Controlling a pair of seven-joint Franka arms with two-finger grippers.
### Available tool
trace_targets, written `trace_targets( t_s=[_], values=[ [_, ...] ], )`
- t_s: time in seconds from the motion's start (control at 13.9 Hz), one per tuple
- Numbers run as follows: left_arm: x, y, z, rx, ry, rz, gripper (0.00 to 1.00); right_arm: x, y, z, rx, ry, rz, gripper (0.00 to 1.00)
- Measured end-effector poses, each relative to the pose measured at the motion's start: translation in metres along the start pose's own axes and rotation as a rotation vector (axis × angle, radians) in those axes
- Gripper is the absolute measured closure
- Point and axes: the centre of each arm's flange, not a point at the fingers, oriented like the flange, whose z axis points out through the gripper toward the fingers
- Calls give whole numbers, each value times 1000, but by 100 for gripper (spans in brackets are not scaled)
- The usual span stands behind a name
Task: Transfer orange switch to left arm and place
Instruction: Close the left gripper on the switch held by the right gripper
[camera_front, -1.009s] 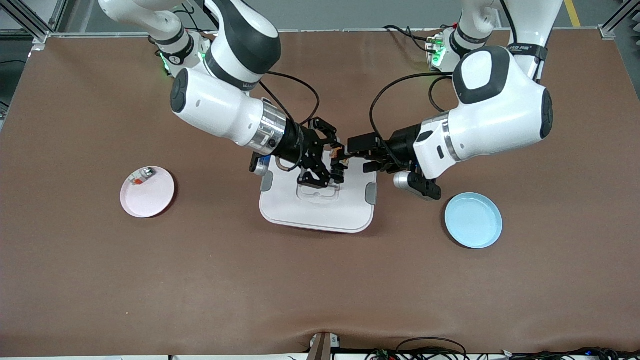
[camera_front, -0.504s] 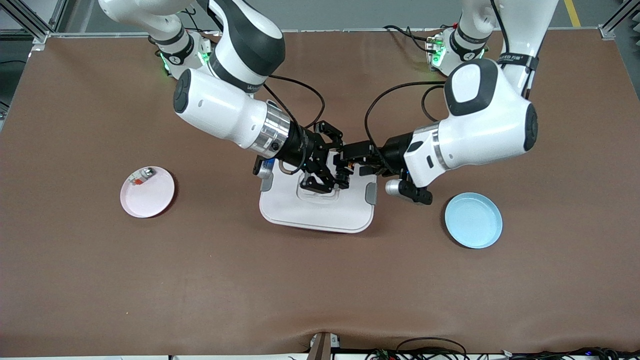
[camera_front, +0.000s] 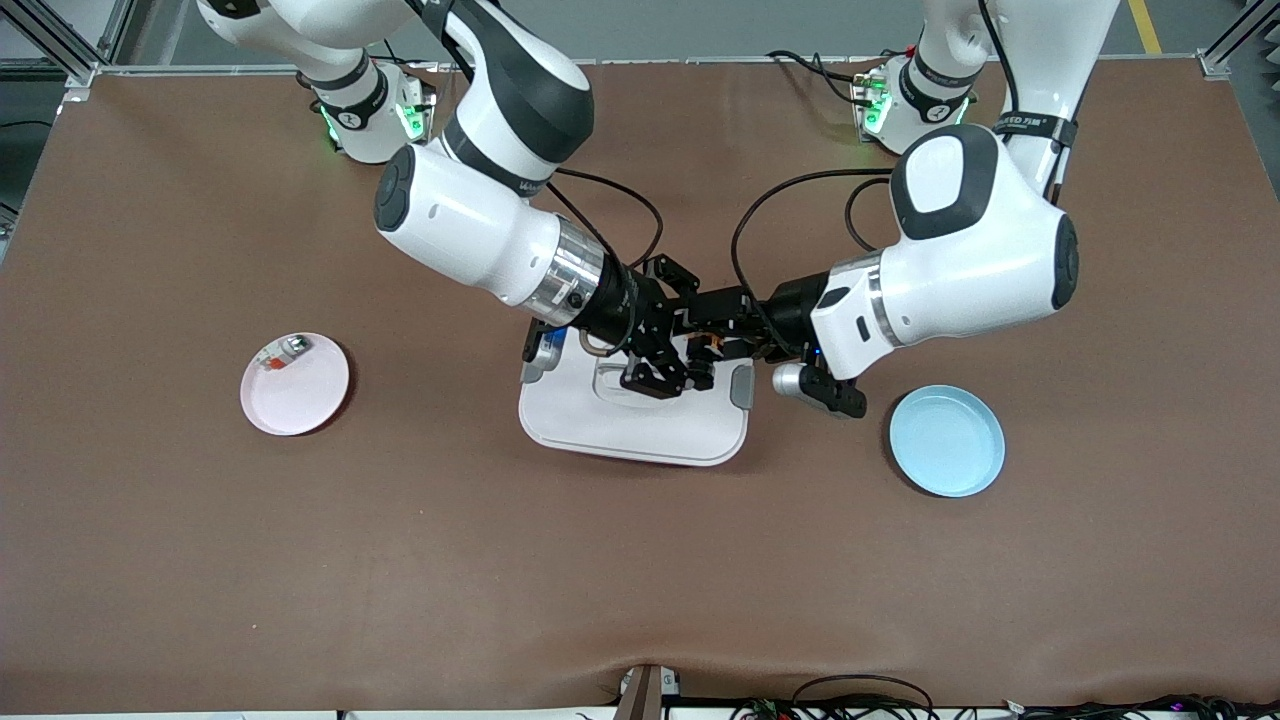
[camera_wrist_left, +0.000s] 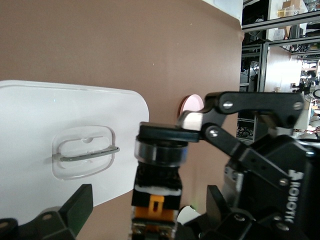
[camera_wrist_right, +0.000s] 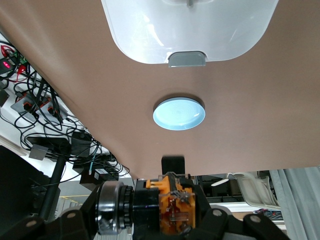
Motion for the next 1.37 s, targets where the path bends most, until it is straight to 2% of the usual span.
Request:
trace_targets(
  t_s=[0.29,0.65,0.72,0.79,1.37],
  values=[
    [5,-3,-9,-2,17,45,0,1,-5,3,22,-10,2,27],
    [5,-4,-10,-1,17,71,53,2,-10,8,26,-14,2,27],
    [6,-6,-11,0,19,84,62,1,-10,7,28,-14,0,27],
    [6,-6,-11,0,18,107,66,1,-10,7,27,-12,0,27],
    [6,-6,-11,1,17,118,67,1,-10,7,29,-7,7,27]
  ],
)
